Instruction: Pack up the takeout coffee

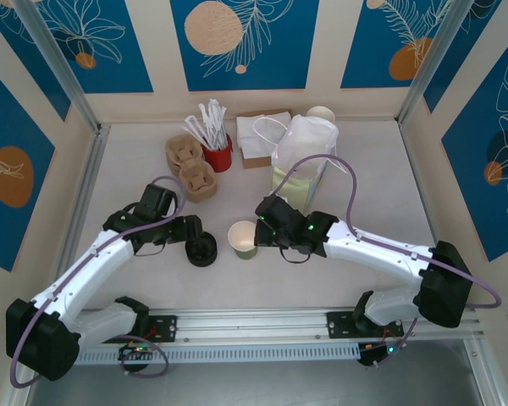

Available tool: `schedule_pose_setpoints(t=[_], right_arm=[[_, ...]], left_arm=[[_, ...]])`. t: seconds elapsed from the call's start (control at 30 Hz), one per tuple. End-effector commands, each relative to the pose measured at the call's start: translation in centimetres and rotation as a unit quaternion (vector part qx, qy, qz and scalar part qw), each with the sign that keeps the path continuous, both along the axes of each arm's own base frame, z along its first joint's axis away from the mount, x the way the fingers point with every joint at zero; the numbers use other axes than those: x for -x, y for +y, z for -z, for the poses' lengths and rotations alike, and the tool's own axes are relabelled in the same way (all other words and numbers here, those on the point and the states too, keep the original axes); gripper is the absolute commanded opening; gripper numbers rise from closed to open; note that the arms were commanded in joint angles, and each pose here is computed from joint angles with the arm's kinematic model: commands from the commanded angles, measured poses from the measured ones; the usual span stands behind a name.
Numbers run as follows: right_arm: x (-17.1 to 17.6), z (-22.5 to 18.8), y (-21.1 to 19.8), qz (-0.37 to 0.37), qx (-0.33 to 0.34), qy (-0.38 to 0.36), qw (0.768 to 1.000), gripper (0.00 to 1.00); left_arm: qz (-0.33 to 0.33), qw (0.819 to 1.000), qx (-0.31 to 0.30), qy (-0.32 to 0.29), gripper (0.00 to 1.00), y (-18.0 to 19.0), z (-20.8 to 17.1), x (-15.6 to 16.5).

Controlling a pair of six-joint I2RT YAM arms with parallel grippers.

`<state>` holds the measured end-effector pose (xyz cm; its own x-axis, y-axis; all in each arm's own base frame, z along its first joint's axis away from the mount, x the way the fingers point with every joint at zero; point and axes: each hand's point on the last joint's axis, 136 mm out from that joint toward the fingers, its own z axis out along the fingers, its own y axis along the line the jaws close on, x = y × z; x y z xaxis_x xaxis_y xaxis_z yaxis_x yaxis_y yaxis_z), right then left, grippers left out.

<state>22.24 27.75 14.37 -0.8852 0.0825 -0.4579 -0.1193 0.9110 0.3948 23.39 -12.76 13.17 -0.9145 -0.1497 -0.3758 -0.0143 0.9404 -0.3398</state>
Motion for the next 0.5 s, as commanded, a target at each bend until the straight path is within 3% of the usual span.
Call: schedule_pose_setpoints(t=[0.0, 0.4, 0.47], right_arm=[[-1.2, -0.9, 1.0, -0.001, -0.012, -0.014, 1.000, 0.00], [-1.6, 1.3, 1.0, 0.015, 0.011, 0.009, 1.000, 0.00], [-1.5, 1.5, 0.9, 0.019, 0.011, 0.015, 1.000, 0.10]], left_arm=[[0.005, 1.000, -0.005, 0.016, 0.76, 0.1, 0.8, 1.0], [0.006, 1.000, 0.011, 0.026, 0.72, -0.4, 2.1, 1.4], [0.006, 1.000, 0.009, 0.029, 0.70, -0.4, 2.3, 1.5]])
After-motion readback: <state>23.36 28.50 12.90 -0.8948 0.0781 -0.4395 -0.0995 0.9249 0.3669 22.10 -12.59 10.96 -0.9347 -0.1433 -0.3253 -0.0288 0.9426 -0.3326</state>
